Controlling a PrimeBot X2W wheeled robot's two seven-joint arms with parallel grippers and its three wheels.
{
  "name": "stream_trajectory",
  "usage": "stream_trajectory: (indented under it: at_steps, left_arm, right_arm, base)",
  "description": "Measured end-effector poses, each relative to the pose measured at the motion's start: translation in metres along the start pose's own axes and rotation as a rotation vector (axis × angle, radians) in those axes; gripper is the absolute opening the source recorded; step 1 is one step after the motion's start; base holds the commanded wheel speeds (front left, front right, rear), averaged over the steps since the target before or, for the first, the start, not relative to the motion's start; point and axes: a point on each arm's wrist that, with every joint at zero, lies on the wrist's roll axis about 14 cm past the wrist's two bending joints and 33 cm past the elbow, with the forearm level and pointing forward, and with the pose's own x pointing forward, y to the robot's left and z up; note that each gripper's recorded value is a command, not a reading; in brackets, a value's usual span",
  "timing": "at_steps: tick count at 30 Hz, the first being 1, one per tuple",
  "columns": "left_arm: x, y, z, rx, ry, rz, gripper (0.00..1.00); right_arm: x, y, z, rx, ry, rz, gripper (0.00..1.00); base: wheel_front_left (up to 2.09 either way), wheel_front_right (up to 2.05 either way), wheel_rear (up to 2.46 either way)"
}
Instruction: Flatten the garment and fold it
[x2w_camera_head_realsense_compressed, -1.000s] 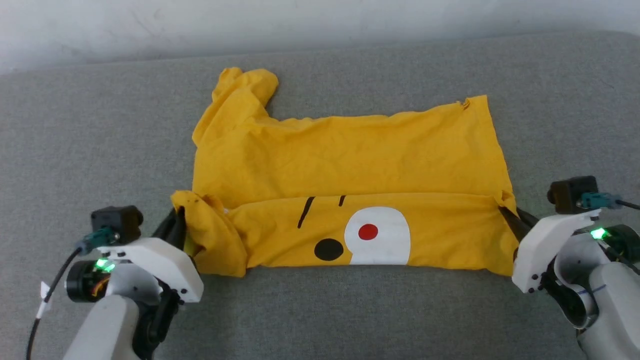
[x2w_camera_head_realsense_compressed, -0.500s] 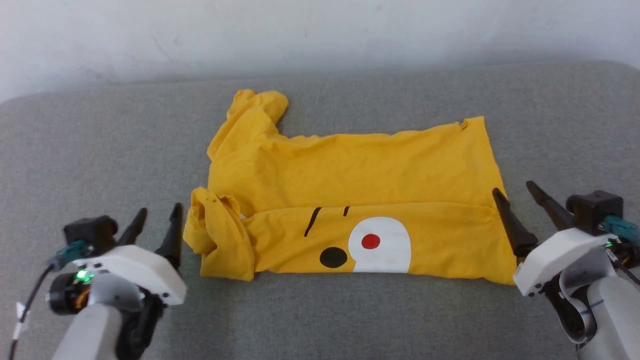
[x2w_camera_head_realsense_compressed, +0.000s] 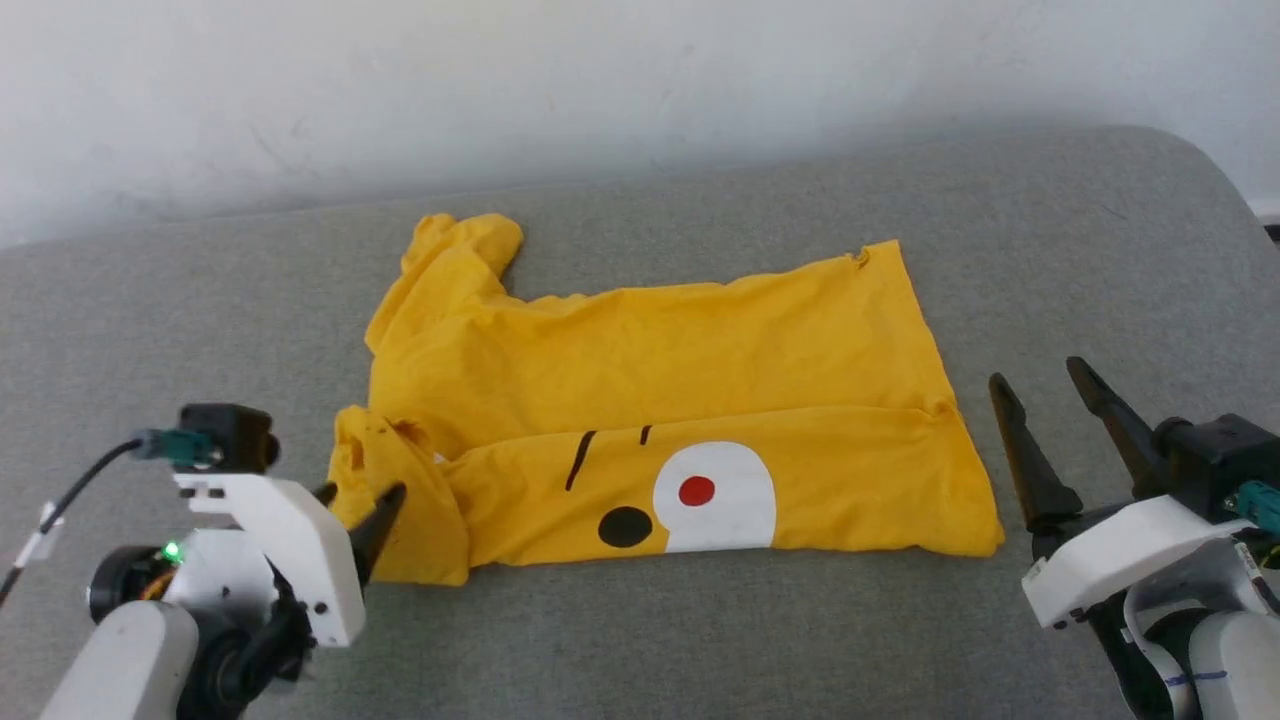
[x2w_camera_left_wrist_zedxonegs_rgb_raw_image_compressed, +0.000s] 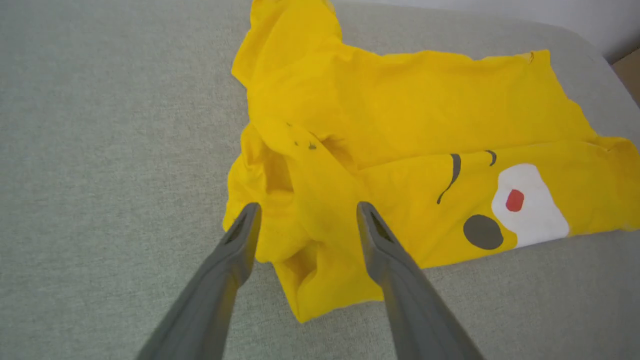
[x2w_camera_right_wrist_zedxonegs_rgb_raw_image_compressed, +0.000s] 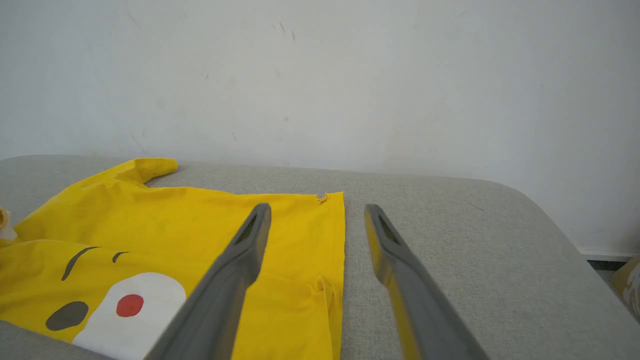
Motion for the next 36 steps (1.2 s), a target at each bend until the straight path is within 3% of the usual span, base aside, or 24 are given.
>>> stream_trajectory:
  at_steps: [6, 14, 15, 16, 18, 26, 36]
  left_arm:
    - [0.020, -0.001, -0.041, 0.008, 0.225, 0.003, 1.00]
    - [0.041, 0.009, -0.068, 0.042, 0.382, 0.064, 1.00]
    - [0.042, 0.009, -0.069, 0.044, 0.396, 0.063, 0.78]
    - [0.042, 0.009, -0.070, 0.043, 0.407, 0.062, 0.41]
    - [0.041, 0.009, -0.071, 0.042, 0.428, 0.062, 0.00]
    - [0.035, 0.004, -0.074, 0.026, 0.447, 0.045, 0.00]
    - [0.032, 0.006, -0.076, 0.000, 0.431, 0.044, 0.00]
  right_arm:
    - [-0.001, -0.004, -0.010, 0.024, 0.036, -0.027, 1.00]
    - [-0.010, -0.022, -0.033, 0.033, 0.135, -0.083, 1.00]
    - [-0.011, -0.026, -0.036, 0.034, 0.149, -0.093, 1.00]
    - [-0.013, -0.029, -0.041, 0.035, 0.180, -0.098, 1.00]
    - [-0.017, -0.030, -0.056, 0.054, 0.257, -0.096, 1.00]
    - [-0.023, -0.014, -0.118, 0.145, 0.622, -0.013, 1.00]
    - [-0.003, 0.001, -0.155, 0.200, 0.884, 0.048, 1.00]
  base:
    - [0.00, 0.00, 0.00]
    - [0.00, 0.00, 0.00]
    - [0.00, 0.00, 0.00]
    - [0.00, 0.00, 0.00]
    - [0.00, 0.00, 0.00]
    - [0.00, 0.00, 0.00]
    - [0.00, 0.00, 0.00]
